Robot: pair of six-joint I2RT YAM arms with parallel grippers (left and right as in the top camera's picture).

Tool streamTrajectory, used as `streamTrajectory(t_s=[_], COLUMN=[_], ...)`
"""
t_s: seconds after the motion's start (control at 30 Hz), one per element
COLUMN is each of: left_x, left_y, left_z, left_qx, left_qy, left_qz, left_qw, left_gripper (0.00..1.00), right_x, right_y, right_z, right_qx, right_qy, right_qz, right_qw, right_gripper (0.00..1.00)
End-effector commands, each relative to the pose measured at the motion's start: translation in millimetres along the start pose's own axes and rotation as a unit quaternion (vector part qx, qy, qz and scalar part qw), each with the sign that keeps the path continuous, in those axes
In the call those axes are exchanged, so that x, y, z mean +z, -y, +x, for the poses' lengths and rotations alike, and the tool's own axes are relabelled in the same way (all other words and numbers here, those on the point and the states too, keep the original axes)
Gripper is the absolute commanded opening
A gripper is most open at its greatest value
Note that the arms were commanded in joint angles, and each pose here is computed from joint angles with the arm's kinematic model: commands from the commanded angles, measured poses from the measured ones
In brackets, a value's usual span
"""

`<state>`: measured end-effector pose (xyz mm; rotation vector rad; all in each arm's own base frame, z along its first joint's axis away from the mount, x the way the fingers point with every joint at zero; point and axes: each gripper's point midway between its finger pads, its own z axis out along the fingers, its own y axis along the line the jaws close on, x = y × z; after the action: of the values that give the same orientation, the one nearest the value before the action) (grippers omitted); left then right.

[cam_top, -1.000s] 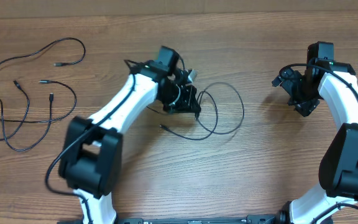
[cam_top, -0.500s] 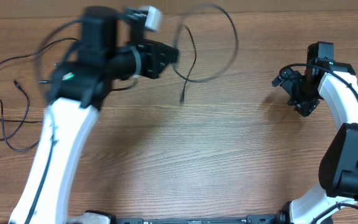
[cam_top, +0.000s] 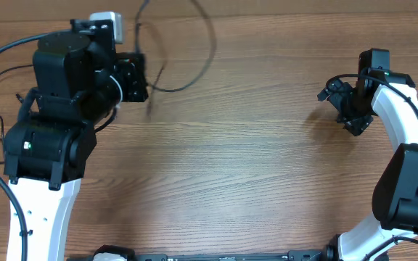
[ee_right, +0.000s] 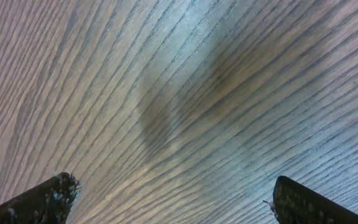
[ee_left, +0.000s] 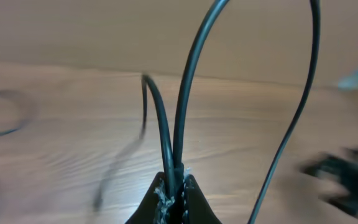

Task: Untangle cables
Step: 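Carry the cable to the left pile and lay it down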

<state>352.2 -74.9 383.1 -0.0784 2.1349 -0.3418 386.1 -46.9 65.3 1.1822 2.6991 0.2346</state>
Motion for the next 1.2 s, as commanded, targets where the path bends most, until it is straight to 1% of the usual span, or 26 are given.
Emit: streamTrajectory(t_s=[0.0,0.13,0.17,0.27,0.33,0.47,0.6,0.7,0.73,0.77,0.87,1.0,1.17], left_x=[-8,-2,4,20,30,45,50,48,46,41,39,47,63], left_y=[-73,-112,-115,-128,-137,-154,-177,-201,-211,-238,-260,-278,-283], left_z=[-14,-6,-4,2,2,4,11,21,25,36,49,65,84], left_qx=[-0.032,-0.063,-0.077,-0.137,-0.161,-0.211,-0.265,-0.306,-0.317,-0.341,-0.364,-0.381,-0.395], left_qy=[0.045,0.043,0.040,0.032,0.026,0.001,-0.027,-0.047,-0.051,-0.060,-0.076,-0.099,-0.135], left_qz=[-0.209,-0.321,-0.325,-0.320,-0.307,-0.254,-0.212,-0.204,-0.211,-0.237,-0.258,-0.272,-0.267], left_qw=[0.976,0.944,0.942,0.937,0.938,0.944,0.940,0.929,0.923,0.908,0.892,0.878,0.869], left_gripper=[0.04,0.04,0.04,0.04,0.04,0.04,0.04,0.04,0.04,0.04,0.04,0.04,0.04], right_x=[-3,-3,-3,-3,-3,-3,-3,-3,-3,-3,-3,-3,-3], right_y=[1,1,1,1,1,1,1,1,1,1,1,1,1], right_z=[-3,-3,-3,-3,-3,-3,-3,-3,-3,-3,-3,-3,-3], right_qx=[0.000,0.000,0.000,0.000,0.000,0.000,0.000,0.000,0.000,0.000,0.000,0.000,0.000], right_qy=[0.008,0.008,0.008,0.008,0.008,0.008,0.008,0.008,0.008,0.008,0.008,0.008,0.008], right_qz=[0.002,0.002,0.002,0.002,0.002,0.002,0.002,0.002,0.002,0.002,0.002,0.002,0.002], right_qw=[1.000,1.000,1.000,1.000,1.000,1.000,1.000,1.000,1.000,1.000,1.000,1.000,1.000], right_gripper=[1.00,1.00,1.00,1.00,1.00,1.00,1.00,1.00,1.00,1.00,1.00,1.00,1.00])
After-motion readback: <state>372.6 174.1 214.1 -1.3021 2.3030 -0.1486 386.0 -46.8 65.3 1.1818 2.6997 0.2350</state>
